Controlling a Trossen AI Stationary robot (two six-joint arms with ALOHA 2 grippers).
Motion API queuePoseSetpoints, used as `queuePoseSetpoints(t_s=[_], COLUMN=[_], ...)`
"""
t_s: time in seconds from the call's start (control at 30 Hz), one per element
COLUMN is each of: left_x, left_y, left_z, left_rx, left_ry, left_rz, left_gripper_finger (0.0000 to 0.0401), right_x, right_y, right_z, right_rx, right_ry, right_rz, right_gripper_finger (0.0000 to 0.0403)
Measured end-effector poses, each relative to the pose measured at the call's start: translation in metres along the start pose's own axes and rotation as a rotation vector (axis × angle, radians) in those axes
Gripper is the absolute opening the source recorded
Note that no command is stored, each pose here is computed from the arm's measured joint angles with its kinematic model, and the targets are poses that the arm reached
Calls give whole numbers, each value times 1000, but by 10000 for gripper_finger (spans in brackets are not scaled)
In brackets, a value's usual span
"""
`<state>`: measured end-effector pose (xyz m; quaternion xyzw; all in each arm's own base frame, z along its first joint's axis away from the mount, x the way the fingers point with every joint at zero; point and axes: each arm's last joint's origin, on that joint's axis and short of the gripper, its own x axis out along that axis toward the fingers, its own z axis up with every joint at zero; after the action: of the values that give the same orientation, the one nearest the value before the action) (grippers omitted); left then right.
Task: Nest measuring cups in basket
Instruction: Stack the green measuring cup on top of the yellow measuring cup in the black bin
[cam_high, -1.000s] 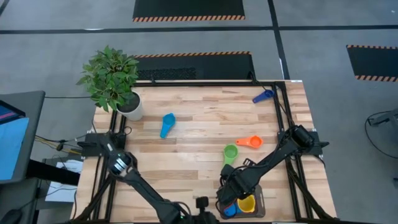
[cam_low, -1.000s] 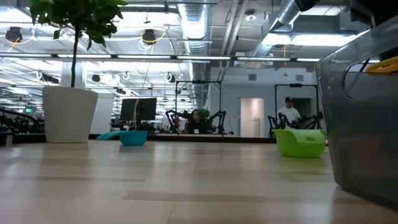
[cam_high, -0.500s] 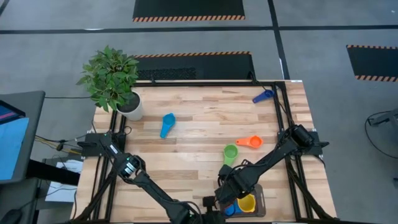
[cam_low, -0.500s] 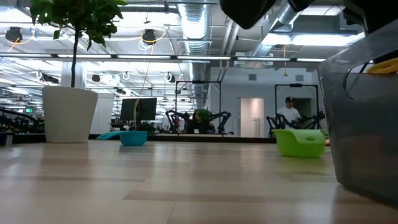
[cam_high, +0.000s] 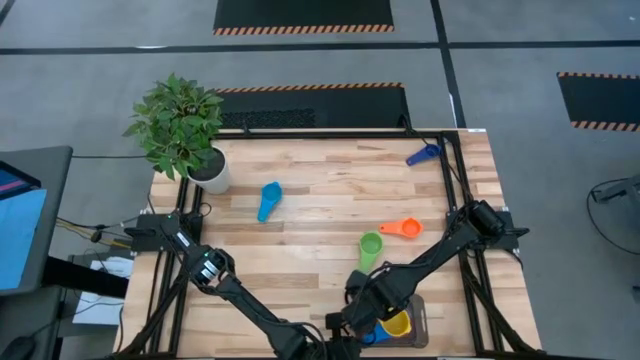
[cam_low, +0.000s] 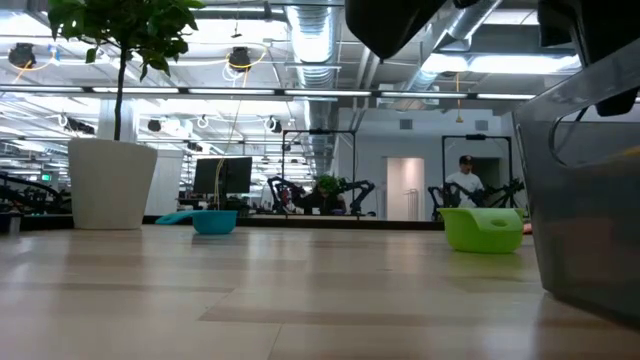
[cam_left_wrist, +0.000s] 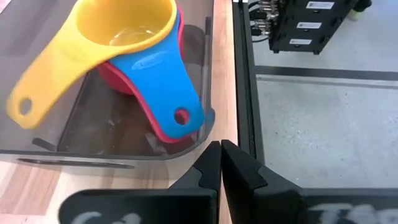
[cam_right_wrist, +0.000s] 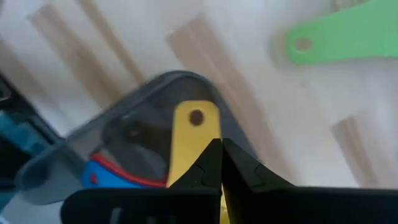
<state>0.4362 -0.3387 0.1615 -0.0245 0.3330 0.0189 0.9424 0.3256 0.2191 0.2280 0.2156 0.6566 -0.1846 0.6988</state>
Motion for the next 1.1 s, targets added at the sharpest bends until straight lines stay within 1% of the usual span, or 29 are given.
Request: queuePoseSetpoints(t_s=[0.1, 0.17, 0.33, 0.43, 0.6, 0.7, 0.83, 0.97, 1.03, 1.1], left_x=[0, 0, -2, -4, -5, -6, -9, -20, -28, -37], left_y=[0, 0, 0, -2, -3, -4, -10, -14, -14, -11], left_z=[0, 0, 3, 2, 1, 1, -4, -10, -9, -4], left_rx=[-2, -3, -10, -10, -23, -20, 5, 57, 77, 91], left_ry=[0, -2, -3, -3, 0, -1, 18, 63, 80, 85], left_rz=[1, 4, -12, -17, -22, -23, -43, -31, -15, 9], left_gripper_finger=[0, 0, 0, 0, 0, 0, 0, 0, 0, 0], right_x=[0, 0, 0, 0, 0, 0, -2, -13, -21, -29], right_y=[3, 4, 2, 2, 5, 5, 1, -5, -8, -9], right_z=[0, -2, -4, -7, -16, -22, -36, -57, -67, -77], right_rx=[-15, -22, -24, -25, -36, -20, -32, -27, -8, 3], right_ry=[27, 37, 55, 71, 66, 44, 63, 104, 105, 92], right_rz=[46, 53, 22, 25, 17, -22, -101, -167, -178, -163], right_gripper_finger=[18, 18, 29, 32, 23, 17, 19, 29, 31, 29])
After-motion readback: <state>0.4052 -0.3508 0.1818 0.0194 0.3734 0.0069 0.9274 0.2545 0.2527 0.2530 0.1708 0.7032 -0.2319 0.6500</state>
